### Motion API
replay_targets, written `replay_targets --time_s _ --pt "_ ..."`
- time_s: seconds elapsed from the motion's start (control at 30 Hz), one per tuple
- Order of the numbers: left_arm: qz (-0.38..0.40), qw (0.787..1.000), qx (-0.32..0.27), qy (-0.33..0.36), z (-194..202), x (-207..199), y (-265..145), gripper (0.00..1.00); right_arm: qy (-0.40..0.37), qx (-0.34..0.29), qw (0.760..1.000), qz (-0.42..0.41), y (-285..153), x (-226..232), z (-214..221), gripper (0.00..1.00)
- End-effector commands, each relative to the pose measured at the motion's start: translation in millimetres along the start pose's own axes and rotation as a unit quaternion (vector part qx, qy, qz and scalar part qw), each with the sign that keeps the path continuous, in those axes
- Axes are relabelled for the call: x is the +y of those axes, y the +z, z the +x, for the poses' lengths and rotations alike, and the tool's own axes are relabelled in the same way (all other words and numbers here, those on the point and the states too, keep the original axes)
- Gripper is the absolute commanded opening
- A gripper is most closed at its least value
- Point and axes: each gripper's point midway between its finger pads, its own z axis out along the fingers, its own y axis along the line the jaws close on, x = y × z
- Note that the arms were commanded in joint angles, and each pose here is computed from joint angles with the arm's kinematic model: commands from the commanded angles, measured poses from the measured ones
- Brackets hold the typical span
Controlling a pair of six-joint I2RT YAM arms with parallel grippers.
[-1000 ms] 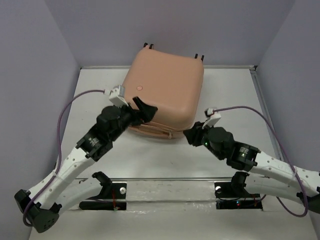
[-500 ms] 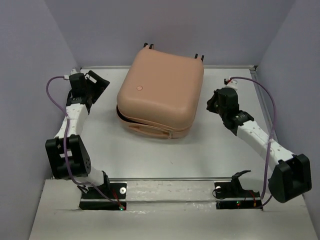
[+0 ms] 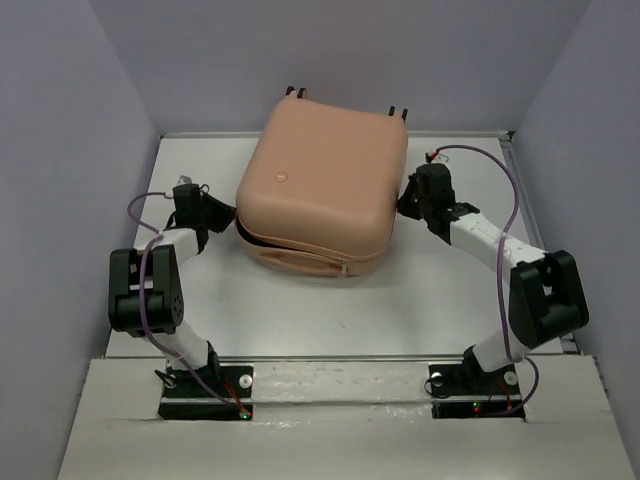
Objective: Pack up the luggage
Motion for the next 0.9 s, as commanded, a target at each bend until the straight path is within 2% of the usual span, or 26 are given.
replay_targets --time_s 0.0,0.17,0.27,0.43,0.53,0.57,0.67,0.87 --pt "0.052 0.998 0.04 0.015 51.7 -13.8 -7.6 0.09 -0.007 -0.002 0.996 -0.084 7.7 40.0 -20.5 0.14" --pt "0.075 0.994 0.066 0.045 114.5 -15.7 -35.1 0.06 -0.05 0.039 0.984 -0.168 15.1 71.9 -13.1 0.17" --pt "0.097 0.991 0.079 0.053 149.8 -12.2 -58.3 0.06 -0.066 0.074 0.961 -0.258 12.3 106.7 -10.8 0.19" --pt "0.123 0.986 0.091 0.059 187.3 -4.5 -95.3 0.06 -0.071 0.118 0.947 -0.291 19.0 129.2 -17.2 0.24" --pt "0.14 0.985 0.089 0.055 197.5 -2.0 -116.2 0.06 -0.063 0.119 0.943 -0.303 17.9 142.1 -30.2 0.36" --pt "0.146 0.984 0.088 0.055 198.9 -3.9 -121.4 0.06 -0.059 0.117 0.943 -0.304 17.0 145.0 -34.5 0.44" --pt "0.173 0.982 0.047 0.056 182.5 -19.0 -141.9 0.07 -0.04 0.109 0.95 -0.291 14.7 151.8 -52.7 0.6" --pt "0.179 0.98 0.015 0.088 160.7 -39.7 -162.6 0.08 -0.022 0.054 0.962 -0.268 -5.6 142.1 -101.5 0.63"
